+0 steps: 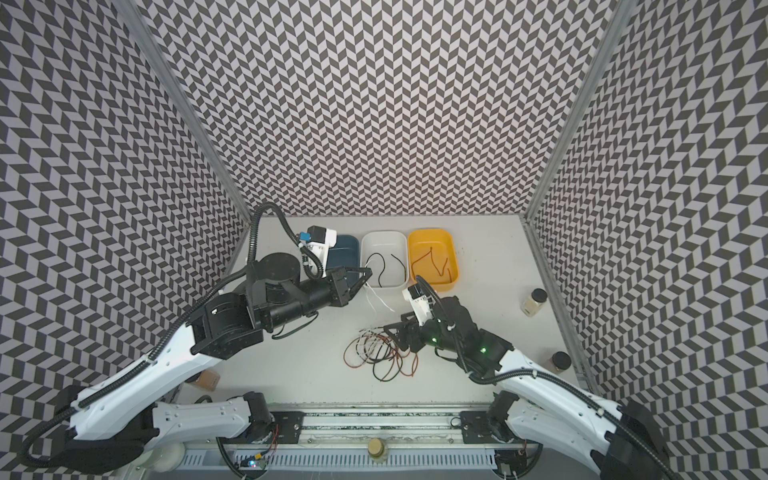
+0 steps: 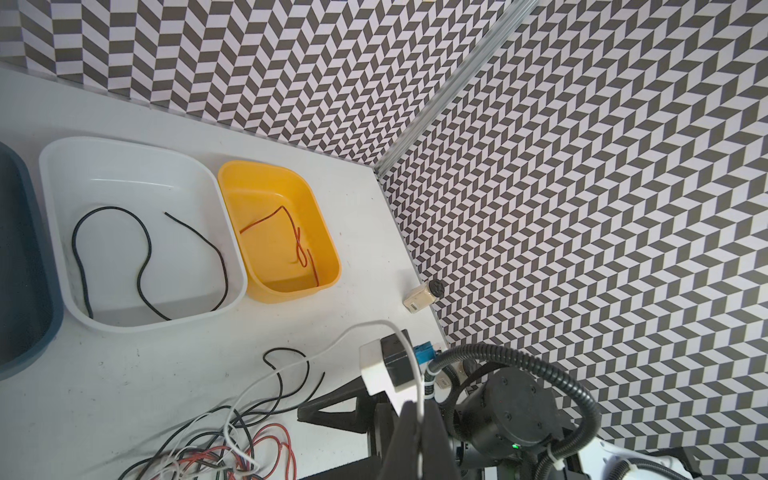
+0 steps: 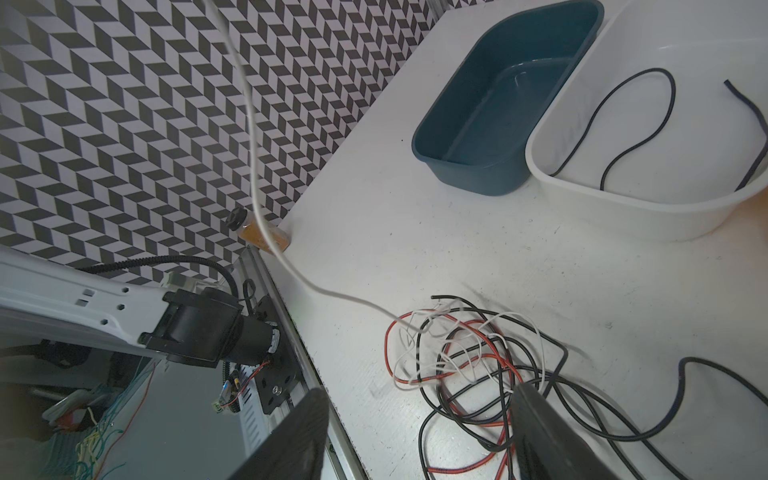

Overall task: Untangle the cables
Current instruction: 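Pull the white wire high with the left gripper while the right gripper pins the pile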

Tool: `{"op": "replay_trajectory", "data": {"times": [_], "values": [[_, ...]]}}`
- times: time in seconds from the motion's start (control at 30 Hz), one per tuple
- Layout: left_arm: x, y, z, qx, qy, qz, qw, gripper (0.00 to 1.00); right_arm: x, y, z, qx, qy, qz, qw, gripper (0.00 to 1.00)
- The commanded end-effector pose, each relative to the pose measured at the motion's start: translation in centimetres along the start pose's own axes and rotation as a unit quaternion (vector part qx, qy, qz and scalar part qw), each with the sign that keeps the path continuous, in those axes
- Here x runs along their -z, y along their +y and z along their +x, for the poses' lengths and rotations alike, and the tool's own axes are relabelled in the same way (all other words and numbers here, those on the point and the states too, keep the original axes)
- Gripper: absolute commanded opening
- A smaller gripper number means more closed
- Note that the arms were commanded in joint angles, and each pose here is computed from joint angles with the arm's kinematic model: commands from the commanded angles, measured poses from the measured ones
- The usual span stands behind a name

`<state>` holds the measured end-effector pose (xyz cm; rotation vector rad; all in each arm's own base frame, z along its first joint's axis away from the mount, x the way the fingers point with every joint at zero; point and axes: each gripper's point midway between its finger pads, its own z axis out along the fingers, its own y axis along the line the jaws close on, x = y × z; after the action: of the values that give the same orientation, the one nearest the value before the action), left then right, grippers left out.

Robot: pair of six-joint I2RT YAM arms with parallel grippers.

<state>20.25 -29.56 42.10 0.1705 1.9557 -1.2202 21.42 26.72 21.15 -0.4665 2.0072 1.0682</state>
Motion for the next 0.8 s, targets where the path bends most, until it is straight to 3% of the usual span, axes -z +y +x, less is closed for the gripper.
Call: {"op": "replay_trajectory", "data": {"times": [0.0,0.3,0.5,0.77], "values": [[-0.1,-0.8,-0.5,0.009,-0.015,0.017,1.0,0.0,0.0,1.9,-1.8,0.008,-0.049,-0.038,0.998,0.69],[1.6,-0.1,-2.7,-0.035,-0.04,-0.026,0.998,0.0,1.2,0.6,-1.5,0.036,-0.033,0.026,0.998,0.69],[3.8,-2.0,-6.3,-0.031,-0.077,0.003,0.997,0.0,1.9,1.1,-0.9,0.038,-0.046,0.001,0.998,0.72],[4.9,-3.6,-8.0,-0.027,-0.084,0.024,0.996,0.0,2.6,1.3,-0.6,0.038,-0.052,-0.006,0.998,0.74]]}}
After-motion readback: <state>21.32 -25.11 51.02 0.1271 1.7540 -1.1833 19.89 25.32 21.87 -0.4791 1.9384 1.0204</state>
